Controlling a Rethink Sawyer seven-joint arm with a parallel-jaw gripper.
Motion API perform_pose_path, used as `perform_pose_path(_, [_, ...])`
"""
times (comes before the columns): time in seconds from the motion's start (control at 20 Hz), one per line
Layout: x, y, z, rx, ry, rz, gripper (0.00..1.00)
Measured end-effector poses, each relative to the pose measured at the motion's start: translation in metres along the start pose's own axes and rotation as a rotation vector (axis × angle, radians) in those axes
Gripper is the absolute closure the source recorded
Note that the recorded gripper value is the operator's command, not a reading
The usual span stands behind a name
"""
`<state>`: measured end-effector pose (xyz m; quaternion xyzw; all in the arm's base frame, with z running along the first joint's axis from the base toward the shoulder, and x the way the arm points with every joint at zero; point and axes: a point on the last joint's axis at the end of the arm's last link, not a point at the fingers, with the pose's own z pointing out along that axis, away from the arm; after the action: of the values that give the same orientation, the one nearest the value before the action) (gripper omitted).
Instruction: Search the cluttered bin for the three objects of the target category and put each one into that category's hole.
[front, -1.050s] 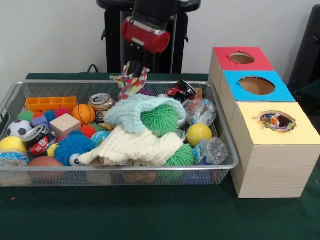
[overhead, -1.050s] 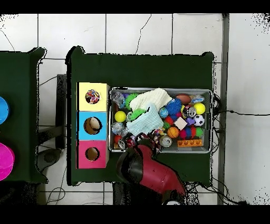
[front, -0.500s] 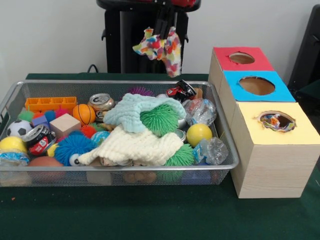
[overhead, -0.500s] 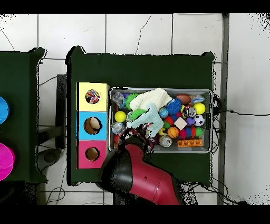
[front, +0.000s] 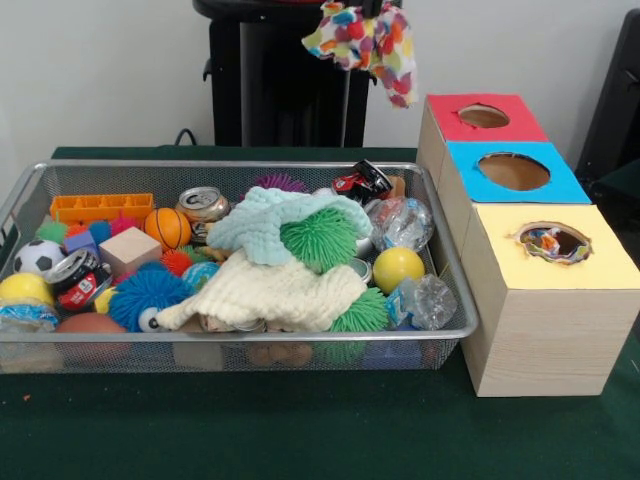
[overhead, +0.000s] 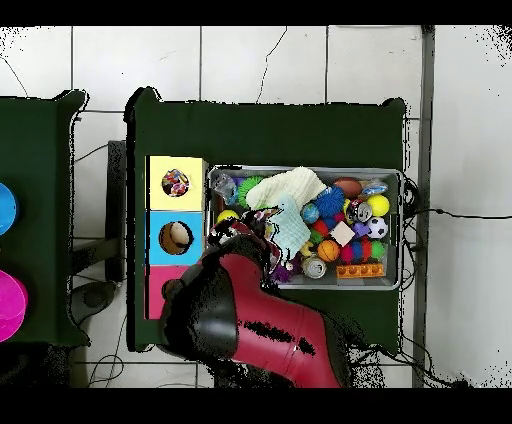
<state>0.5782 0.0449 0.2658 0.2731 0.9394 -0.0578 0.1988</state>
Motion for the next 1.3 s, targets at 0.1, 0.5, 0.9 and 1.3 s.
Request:
perform_pose_path(0.1, [-0.009,0.012,-0.008,-0.011,-0.001,-0.013,1.0])
perform_pose_path(0.5, [-0.039,0.058,-0.033,-0.052,-0.041,-0.064,1.0])
perform_pose_path(0.9, [-0.052,0.099,-0.03,-0.081,-0.074,-0.099,1.0])
perform_pose_path(1.3, [-0.045,0.117,0.003,-0.086,-0.062,-0.087,1.0])
